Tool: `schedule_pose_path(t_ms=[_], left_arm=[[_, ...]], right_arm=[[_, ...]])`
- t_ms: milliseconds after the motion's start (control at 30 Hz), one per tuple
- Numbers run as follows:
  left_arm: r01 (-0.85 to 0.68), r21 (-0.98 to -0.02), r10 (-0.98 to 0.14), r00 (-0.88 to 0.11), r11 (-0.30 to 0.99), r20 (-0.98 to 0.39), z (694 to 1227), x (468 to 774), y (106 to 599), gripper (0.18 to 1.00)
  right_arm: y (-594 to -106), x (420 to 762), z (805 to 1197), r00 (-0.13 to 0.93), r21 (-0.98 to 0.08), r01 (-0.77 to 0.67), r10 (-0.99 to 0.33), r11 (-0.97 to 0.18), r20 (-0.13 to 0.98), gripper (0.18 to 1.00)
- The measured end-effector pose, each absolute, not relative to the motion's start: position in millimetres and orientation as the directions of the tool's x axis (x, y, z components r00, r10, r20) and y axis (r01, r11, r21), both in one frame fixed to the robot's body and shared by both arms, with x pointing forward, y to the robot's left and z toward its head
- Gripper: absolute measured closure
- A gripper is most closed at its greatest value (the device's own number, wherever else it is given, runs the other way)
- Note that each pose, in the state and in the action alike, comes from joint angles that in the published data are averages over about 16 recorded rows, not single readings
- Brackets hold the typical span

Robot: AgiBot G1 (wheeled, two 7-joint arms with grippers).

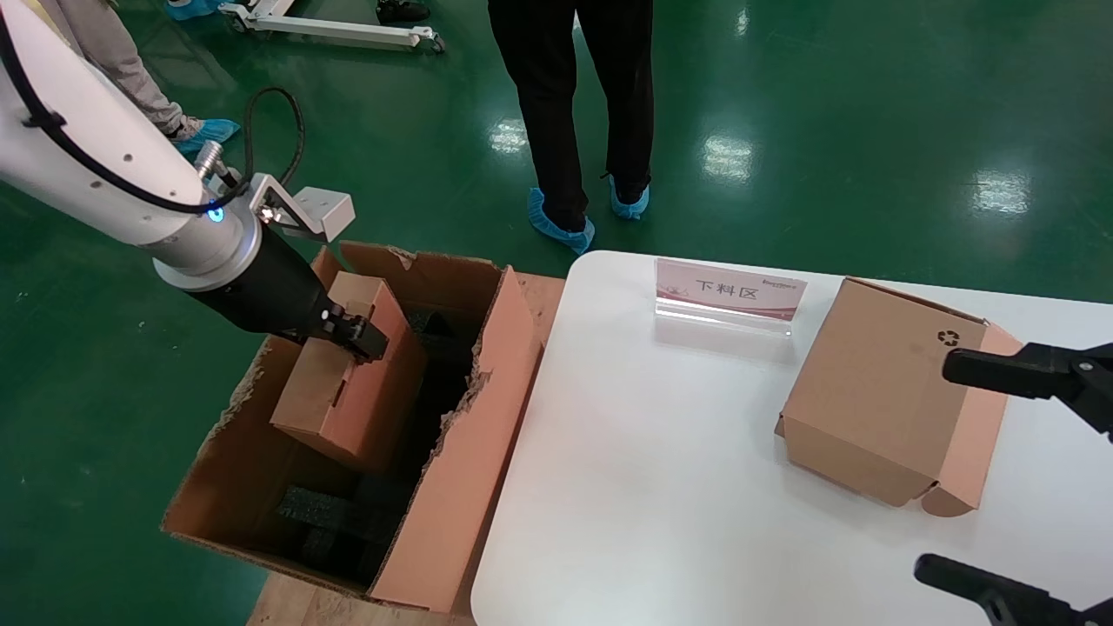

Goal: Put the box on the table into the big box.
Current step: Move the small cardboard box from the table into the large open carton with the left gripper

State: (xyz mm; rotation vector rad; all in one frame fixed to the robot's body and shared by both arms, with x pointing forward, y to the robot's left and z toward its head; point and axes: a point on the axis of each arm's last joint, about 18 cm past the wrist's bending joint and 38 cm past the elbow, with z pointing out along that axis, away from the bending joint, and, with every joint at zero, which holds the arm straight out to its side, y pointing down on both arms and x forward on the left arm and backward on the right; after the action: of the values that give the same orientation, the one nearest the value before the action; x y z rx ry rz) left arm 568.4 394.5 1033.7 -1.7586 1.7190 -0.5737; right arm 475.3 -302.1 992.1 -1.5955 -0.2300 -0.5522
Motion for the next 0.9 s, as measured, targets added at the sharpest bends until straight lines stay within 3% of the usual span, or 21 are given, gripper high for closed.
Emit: schedule_pose_path(t_ms=[900], left_arm=[[-0.736, -0.675, -0.981, 0.095, 0.047, -0.172, 990, 588, 443, 0.862]], right_arm=[[-302, 475, 992, 0.86, -0.879, 0.464, -0.178, -0.112, 0.477, 0.184]])
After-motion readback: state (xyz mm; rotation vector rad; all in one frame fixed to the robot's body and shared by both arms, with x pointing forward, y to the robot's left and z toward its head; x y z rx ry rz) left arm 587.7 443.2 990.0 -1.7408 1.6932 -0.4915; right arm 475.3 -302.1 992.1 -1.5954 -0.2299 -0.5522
